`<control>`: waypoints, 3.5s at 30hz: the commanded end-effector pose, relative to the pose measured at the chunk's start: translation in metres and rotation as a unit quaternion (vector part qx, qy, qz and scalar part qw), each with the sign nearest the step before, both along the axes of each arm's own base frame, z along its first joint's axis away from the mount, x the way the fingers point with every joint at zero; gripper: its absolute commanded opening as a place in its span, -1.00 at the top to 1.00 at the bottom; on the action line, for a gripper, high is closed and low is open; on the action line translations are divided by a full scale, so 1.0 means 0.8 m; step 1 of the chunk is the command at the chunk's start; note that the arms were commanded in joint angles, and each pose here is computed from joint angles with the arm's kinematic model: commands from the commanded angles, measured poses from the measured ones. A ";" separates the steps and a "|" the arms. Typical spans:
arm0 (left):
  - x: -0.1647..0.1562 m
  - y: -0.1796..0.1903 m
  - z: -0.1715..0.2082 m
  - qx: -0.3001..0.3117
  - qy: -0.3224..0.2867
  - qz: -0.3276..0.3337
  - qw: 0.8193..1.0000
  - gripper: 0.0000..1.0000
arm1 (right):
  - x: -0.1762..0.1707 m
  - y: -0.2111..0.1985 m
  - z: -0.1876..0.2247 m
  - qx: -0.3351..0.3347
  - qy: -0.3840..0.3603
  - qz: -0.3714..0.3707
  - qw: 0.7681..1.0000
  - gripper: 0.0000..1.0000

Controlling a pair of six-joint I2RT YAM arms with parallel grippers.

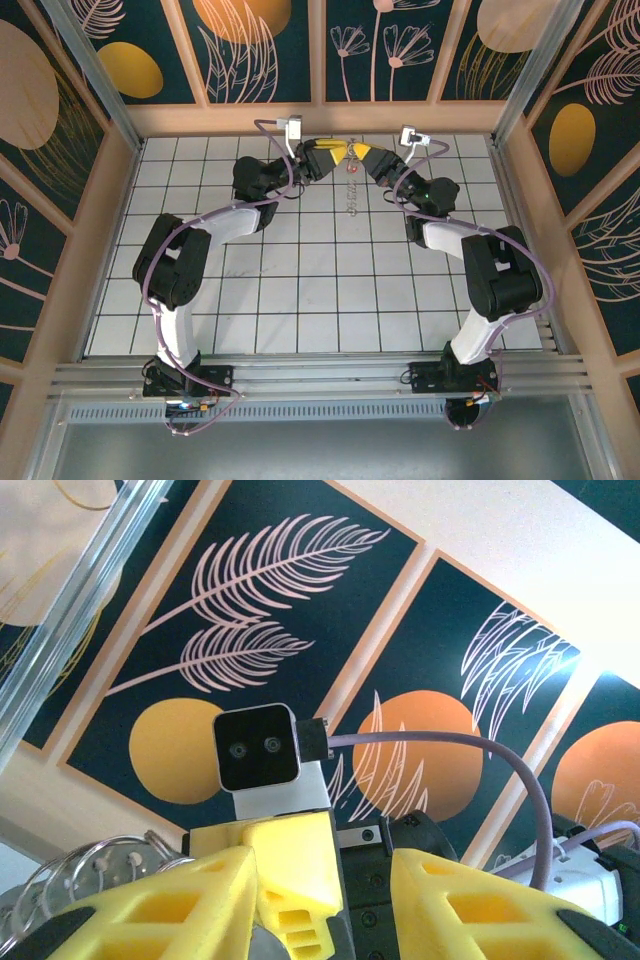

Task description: Put the keys on the keyring

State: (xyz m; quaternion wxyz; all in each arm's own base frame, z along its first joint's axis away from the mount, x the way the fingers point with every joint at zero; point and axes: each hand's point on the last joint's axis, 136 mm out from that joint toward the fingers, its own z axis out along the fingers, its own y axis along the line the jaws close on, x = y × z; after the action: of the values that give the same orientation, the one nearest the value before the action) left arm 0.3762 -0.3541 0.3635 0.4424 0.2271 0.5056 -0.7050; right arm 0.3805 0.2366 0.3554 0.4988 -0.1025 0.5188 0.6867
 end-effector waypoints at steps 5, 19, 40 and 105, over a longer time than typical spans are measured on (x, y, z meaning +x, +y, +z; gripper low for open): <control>-0.004 -0.009 0.000 0.000 -0.011 -0.012 1.000 0.20 | -0.009 0.000 0.022 0.017 -0.039 0.001 0.999 1.00; -0.005 -0.019 -0.007 0.010 -0.007 -0.024 1.000 0.30 | -0.006 0.007 0.019 0.011 -0.033 0.007 0.999 1.00; 0.010 -0.020 -0.034 0.040 0.011 0.018 0.999 0.15 | -0.004 0.007 0.011 -0.011 -0.031 -0.013 0.999 1.00; 0.000 -0.007 -0.017 0.015 0.020 0.027 0.999 0.14 | -0.032 0.003 0.029 -0.022 -0.046 -0.017 0.999 1.00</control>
State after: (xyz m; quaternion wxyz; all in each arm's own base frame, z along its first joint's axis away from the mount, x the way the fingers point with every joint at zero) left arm 0.3819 -0.3574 0.3411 0.4479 0.1865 0.5509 -0.6790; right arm 0.3750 0.2377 0.3417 0.5017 -0.0932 0.5579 0.6545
